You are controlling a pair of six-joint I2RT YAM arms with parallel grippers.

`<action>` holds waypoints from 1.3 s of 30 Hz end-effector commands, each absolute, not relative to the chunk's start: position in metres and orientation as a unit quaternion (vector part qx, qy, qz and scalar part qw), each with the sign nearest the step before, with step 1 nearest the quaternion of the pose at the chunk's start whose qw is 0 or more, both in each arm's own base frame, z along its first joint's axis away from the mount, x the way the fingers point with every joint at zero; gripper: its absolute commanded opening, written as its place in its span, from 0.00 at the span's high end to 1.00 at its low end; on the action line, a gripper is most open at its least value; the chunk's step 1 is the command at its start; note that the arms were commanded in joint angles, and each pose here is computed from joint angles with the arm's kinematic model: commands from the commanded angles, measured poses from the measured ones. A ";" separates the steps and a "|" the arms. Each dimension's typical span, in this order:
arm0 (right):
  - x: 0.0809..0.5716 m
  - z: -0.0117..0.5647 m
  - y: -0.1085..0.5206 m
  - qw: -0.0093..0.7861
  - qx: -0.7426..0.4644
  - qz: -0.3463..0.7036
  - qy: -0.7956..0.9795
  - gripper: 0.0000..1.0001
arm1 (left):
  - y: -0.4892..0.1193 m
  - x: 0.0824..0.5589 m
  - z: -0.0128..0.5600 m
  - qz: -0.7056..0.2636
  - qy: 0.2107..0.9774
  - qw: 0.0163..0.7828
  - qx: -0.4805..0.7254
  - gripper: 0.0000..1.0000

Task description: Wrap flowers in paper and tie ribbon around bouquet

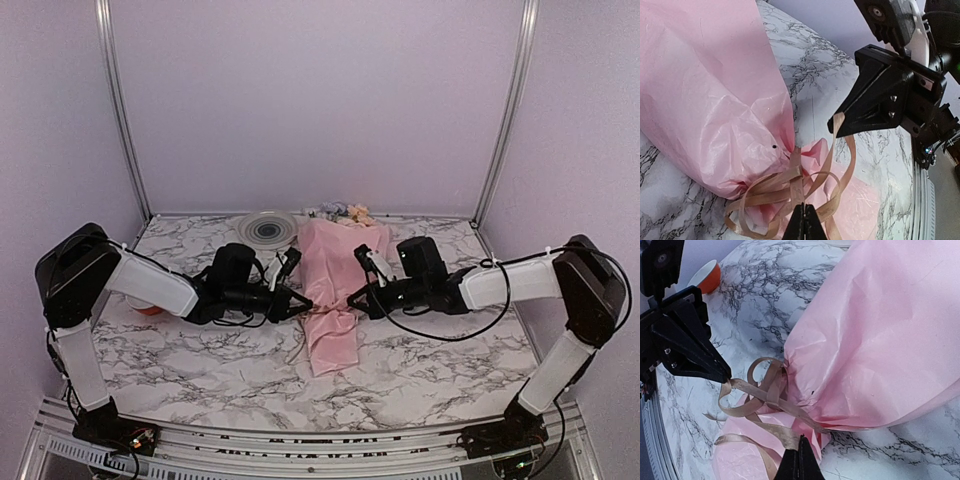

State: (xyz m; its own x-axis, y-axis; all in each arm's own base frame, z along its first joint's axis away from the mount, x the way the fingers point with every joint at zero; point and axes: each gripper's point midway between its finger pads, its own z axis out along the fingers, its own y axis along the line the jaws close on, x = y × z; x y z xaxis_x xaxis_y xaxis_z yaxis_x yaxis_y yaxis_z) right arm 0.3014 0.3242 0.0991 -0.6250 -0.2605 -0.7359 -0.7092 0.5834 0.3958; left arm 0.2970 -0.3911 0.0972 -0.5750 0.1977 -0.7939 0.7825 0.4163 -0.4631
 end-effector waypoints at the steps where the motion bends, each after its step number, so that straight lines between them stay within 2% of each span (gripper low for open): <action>1: 0.316 0.108 0.305 0.328 -0.259 0.327 0.848 1.00 | -0.407 0.302 0.135 -0.457 0.734 0.371 0.340 1.00; 8: 0.333 0.128 0.286 0.344 -0.223 0.335 0.849 1.00 | -0.421 0.306 0.154 -0.457 0.721 0.376 0.361 1.00; 13: 0.331 0.117 0.289 0.327 -0.221 0.344 0.852 1.00 | -0.420 0.266 0.120 -0.442 0.731 0.333 0.400 1.00; 17: 0.331 0.112 0.296 0.318 -0.226 0.360 0.848 1.00 | -0.419 0.257 0.099 -0.413 0.742 0.323 0.418 1.00; 25: 0.301 0.089 0.313 0.259 -0.268 0.380 0.847 1.00 | -0.411 0.259 0.088 -0.393 0.756 0.323 0.411 1.00; 32: 0.283 0.096 0.328 0.248 -0.300 0.407 0.826 1.00 | -0.402 0.255 0.070 -0.376 0.774 0.304 0.410 1.00; 35: 0.285 0.097 0.329 0.250 -0.299 0.407 0.826 1.00 | -0.401 0.257 0.075 -0.369 0.772 0.314 0.411 0.96; 39: 0.288 0.101 0.334 0.251 -0.291 0.419 0.822 1.00 | -0.401 0.257 0.080 -0.371 0.770 0.316 0.412 0.84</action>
